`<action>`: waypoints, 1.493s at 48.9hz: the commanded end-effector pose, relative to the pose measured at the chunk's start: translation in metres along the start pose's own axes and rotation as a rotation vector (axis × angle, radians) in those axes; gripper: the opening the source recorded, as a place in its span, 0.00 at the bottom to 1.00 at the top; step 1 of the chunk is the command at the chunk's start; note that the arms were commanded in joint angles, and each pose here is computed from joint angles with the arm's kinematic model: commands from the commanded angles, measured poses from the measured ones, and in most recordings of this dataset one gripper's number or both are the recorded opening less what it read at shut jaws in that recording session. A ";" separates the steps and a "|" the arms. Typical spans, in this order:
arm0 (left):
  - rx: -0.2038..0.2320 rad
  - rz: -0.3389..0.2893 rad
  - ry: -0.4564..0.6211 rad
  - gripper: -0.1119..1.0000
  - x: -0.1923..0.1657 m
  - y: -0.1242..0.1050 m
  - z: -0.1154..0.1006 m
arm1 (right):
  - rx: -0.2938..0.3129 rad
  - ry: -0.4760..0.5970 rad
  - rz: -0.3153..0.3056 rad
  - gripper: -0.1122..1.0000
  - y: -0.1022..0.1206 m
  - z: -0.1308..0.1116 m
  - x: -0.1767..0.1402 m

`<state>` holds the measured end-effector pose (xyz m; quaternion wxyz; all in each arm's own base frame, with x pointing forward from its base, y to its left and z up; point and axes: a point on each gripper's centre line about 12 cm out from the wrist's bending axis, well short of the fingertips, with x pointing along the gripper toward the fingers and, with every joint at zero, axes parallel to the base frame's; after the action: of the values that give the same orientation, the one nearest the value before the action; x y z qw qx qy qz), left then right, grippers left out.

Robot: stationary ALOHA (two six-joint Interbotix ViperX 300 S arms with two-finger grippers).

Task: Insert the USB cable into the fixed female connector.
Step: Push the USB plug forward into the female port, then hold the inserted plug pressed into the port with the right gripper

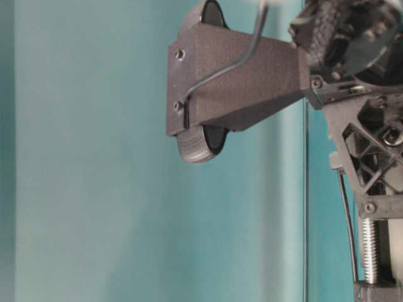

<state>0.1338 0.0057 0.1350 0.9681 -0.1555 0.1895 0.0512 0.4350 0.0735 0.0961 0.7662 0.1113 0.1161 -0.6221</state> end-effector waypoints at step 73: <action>-0.011 -0.001 -0.008 0.98 0.001 -0.001 0.004 | 0.043 -0.012 -0.127 0.28 -0.012 0.047 0.055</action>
<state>0.1335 0.0055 0.1344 0.9679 -0.1561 0.1903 0.0507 0.4318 0.0558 0.1017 0.7569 0.0972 0.1268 -0.6337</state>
